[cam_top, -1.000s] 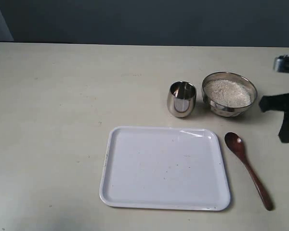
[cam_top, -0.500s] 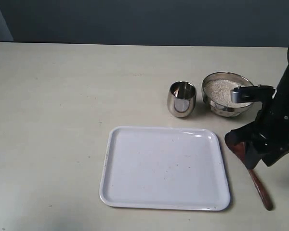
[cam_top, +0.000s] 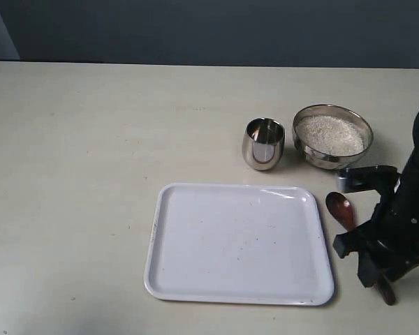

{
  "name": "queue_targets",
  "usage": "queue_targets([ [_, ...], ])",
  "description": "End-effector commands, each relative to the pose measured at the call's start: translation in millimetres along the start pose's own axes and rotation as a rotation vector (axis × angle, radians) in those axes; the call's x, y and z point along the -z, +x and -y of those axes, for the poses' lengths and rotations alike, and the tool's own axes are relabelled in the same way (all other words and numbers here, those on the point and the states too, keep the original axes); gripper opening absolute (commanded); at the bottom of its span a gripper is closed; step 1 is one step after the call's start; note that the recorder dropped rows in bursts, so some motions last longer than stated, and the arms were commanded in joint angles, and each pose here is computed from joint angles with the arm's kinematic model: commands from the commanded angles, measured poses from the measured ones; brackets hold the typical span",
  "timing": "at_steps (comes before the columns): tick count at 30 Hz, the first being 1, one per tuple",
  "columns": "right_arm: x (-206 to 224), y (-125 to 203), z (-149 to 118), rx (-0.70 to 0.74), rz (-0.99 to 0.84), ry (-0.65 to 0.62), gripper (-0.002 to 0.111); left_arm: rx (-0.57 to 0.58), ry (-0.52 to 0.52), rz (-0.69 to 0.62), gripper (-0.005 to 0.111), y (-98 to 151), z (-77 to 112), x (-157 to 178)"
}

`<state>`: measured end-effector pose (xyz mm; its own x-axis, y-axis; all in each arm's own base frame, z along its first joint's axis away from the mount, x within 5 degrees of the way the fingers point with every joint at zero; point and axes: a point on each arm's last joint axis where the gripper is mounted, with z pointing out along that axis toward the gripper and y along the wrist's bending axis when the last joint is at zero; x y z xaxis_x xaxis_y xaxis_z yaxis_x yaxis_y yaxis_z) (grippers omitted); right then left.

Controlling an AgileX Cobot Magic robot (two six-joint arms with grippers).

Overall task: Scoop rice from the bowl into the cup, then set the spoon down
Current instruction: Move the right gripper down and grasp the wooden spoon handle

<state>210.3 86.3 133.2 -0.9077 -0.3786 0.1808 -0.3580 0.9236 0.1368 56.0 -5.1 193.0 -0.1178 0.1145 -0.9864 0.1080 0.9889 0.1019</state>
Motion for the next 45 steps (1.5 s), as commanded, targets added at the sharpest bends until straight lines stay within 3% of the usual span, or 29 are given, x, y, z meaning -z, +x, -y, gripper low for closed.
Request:
queue_targets([
  [1,-2,-3,2,0.012,0.048,0.028,0.041,0.011,0.000,0.015,0.000,-2,-0.1,1],
  [41,-29,-9,8,0.016,-0.060,0.042,0.039,0.011,0.000,0.013,0.000,-2,-0.1,1],
  [43,-29,-9,8,0.016,-0.062,0.041,0.023,0.011,0.000,0.013,0.000,-2,-0.1,1],
  [44,-29,-8,8,0.016,-0.067,0.041,0.005,0.011,0.000,0.013,0.000,-2,-0.1,1],
  [45,-29,-8,8,0.016,-0.071,0.040,-0.001,0.011,0.000,0.013,0.000,-2,-0.1,1],
])
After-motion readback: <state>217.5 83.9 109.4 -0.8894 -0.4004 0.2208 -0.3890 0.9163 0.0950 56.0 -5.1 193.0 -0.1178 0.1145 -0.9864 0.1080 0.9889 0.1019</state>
